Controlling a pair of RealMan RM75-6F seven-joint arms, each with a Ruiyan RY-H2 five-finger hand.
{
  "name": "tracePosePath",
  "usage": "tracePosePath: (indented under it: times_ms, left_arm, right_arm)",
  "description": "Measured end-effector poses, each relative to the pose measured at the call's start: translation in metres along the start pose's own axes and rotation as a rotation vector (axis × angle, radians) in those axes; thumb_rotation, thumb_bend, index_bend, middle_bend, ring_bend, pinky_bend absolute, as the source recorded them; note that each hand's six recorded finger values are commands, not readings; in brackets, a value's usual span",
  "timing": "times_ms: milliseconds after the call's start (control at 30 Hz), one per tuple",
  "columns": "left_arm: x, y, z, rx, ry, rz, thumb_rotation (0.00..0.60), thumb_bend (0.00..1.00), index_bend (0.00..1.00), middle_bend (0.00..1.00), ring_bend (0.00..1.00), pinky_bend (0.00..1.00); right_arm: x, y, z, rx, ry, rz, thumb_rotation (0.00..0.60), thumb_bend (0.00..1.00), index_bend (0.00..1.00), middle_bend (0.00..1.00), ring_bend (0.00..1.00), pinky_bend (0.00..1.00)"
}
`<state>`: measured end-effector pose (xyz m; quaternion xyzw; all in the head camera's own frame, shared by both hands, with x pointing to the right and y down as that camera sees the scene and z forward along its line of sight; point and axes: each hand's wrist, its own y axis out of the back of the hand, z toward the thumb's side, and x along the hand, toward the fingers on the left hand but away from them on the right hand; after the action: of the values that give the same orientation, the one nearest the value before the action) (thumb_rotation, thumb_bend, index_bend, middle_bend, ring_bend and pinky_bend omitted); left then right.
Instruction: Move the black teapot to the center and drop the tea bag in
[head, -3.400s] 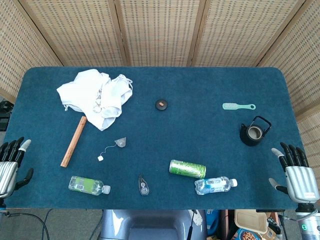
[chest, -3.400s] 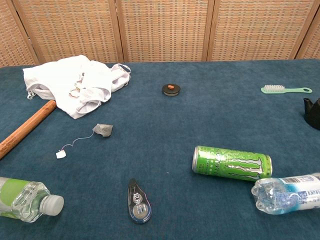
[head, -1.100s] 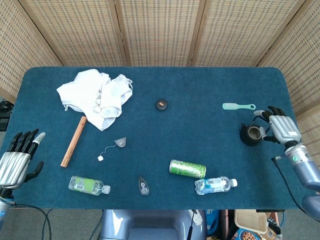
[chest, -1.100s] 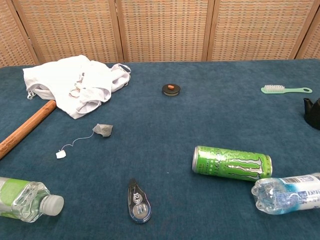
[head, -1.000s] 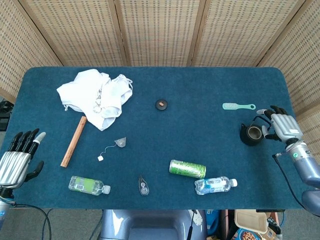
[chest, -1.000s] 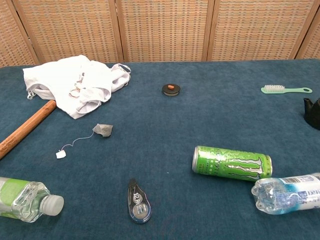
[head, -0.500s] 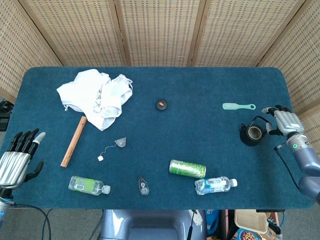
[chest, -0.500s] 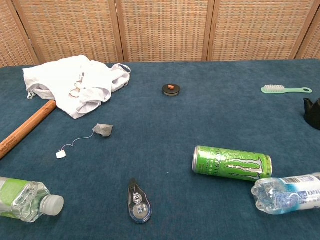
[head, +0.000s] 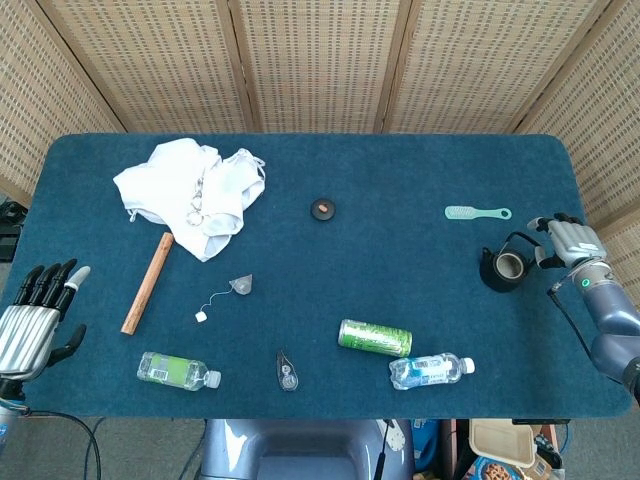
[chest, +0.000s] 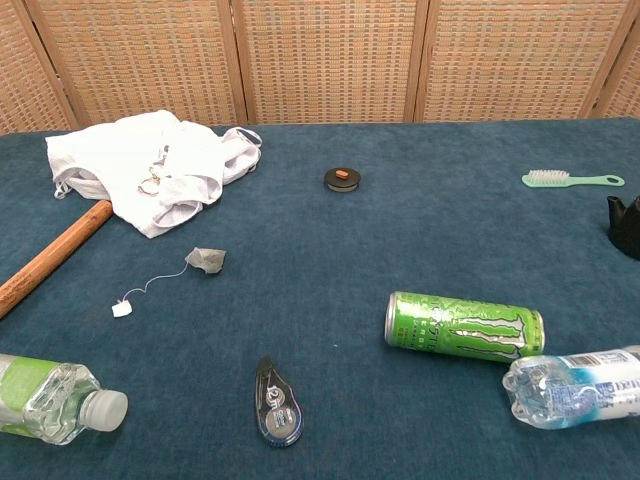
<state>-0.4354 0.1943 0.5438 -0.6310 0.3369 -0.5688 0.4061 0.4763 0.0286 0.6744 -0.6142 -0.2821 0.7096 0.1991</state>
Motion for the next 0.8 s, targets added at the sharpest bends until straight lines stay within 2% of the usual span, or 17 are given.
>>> tracePosePath:
  times_ms: [467,800]
  left_arm:
    - [-0.004,0.0,-0.001,0.0,0.007,-0.005,0.6,0.43,0.0,0.0,0.0,0.0]
    - [-0.004,-0.003,-0.002,-0.002,0.008,-0.014,0.6,0.43,0.0,0.0,0.0,0.0]
  right_arm:
    - [-0.018,-0.006,-0.004,0.04,-0.052,0.051,0.599,0.75,0.25,0.31,0.07,0.11]
    - [-0.023,-0.009,-0.002,0.07,-0.061,0.086,0.599,0.75,0.25,0.31,0.07,0.11]
